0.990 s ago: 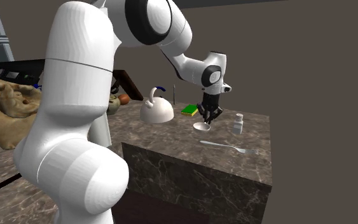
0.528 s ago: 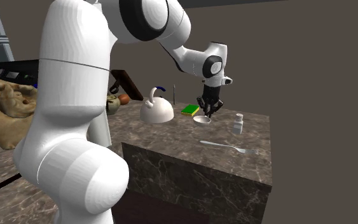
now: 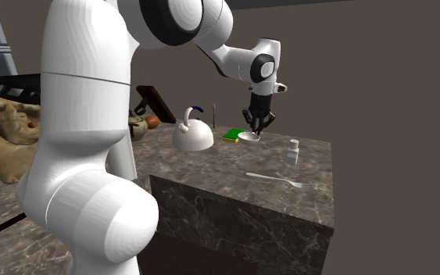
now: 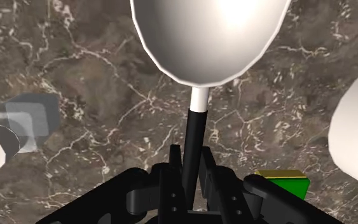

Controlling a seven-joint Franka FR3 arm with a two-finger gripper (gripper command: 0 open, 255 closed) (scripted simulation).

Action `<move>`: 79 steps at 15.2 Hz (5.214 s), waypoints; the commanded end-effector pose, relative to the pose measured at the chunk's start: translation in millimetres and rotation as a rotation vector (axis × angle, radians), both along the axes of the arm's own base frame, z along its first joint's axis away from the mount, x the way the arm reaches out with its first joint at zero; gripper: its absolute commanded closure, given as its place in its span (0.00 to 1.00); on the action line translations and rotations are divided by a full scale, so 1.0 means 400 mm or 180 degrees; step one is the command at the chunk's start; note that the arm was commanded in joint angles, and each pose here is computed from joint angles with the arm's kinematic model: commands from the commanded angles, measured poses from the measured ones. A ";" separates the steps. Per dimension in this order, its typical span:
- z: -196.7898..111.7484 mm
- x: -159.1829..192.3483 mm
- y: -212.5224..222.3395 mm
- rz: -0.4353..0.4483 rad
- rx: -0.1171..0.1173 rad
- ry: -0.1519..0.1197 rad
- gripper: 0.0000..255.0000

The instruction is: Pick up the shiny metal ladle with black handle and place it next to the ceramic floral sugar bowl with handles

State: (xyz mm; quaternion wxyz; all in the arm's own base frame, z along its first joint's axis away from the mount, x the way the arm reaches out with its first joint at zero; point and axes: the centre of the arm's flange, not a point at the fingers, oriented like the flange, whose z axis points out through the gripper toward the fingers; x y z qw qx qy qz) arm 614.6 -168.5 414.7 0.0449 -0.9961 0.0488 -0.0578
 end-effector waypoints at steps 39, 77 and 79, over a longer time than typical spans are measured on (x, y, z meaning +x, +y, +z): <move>0.301 -0.149 0.541 0.0000 0.0000 0.0001 1.00; -0.015 -0.277 1.000 0.0000 0.0000 0.0001 1.00; -0.042 -0.277 1.000 0.0000 0.0000 0.0001 1.00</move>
